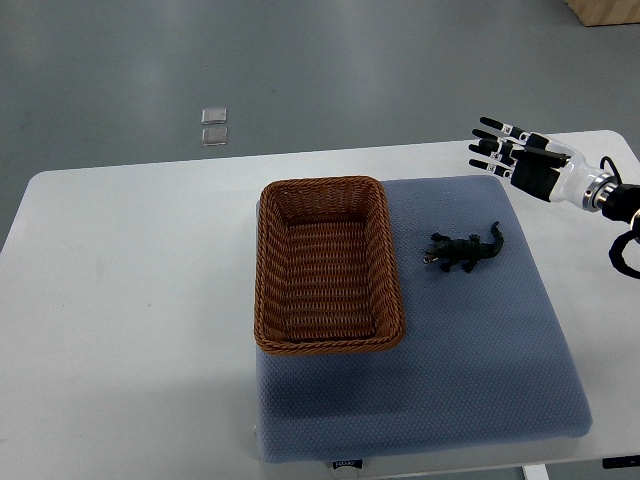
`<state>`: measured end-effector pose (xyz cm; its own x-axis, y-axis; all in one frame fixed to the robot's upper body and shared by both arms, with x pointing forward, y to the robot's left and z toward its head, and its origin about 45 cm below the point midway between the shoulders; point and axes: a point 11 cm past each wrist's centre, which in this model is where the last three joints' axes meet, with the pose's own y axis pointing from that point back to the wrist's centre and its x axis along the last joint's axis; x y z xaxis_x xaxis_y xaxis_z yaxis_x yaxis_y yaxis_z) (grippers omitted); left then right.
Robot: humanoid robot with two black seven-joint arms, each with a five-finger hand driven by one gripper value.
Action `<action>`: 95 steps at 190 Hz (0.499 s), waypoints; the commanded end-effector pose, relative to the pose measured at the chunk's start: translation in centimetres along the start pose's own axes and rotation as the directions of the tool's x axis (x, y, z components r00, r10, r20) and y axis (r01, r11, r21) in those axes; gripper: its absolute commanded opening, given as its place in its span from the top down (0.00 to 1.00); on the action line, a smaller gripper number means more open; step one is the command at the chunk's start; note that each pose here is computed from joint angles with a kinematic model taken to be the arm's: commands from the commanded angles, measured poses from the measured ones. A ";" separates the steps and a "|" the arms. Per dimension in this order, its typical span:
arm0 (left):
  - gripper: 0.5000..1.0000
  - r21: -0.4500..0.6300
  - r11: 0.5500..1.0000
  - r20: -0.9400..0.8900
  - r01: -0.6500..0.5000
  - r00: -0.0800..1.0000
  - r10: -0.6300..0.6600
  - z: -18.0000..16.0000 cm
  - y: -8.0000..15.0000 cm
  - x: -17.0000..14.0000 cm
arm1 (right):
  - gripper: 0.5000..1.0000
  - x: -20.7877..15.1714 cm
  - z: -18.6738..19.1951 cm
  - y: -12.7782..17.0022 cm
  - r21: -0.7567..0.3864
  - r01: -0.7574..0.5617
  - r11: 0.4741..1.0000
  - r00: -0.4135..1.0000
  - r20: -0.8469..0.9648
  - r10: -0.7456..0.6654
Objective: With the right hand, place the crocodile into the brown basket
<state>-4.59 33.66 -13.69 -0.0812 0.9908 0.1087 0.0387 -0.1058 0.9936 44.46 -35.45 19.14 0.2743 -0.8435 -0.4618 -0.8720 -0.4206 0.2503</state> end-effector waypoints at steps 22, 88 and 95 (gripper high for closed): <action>0.00 0.002 1.000 -0.001 -0.003 1.000 0.003 -0.1 0.0 0.1 | 0.12 0.0 0.0 0.0 -0.001 0.002 1.000 1.000 0.000 -0.002; 0.00 -0.003 1.000 0.001 -0.003 1.000 0.003 0.2 0.0 0.0 | 0.12 0.0 0.2 0.1 -0.011 0.007 1.000 1.000 -0.011 -0.007; 0.00 -0.003 1.000 0.001 -0.003 1.000 0.003 0.2 0.0 0.0 | 0.12 -0.1 0.2 0.0 -0.017 0.009 1.000 1.000 -0.024 -0.010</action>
<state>-4.75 33.73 -13.68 -0.0821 0.9902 0.1126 0.0417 -0.1095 0.9931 44.36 -35.35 19.03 0.2825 -0.8421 -0.4594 -0.8668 -0.4293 0.2537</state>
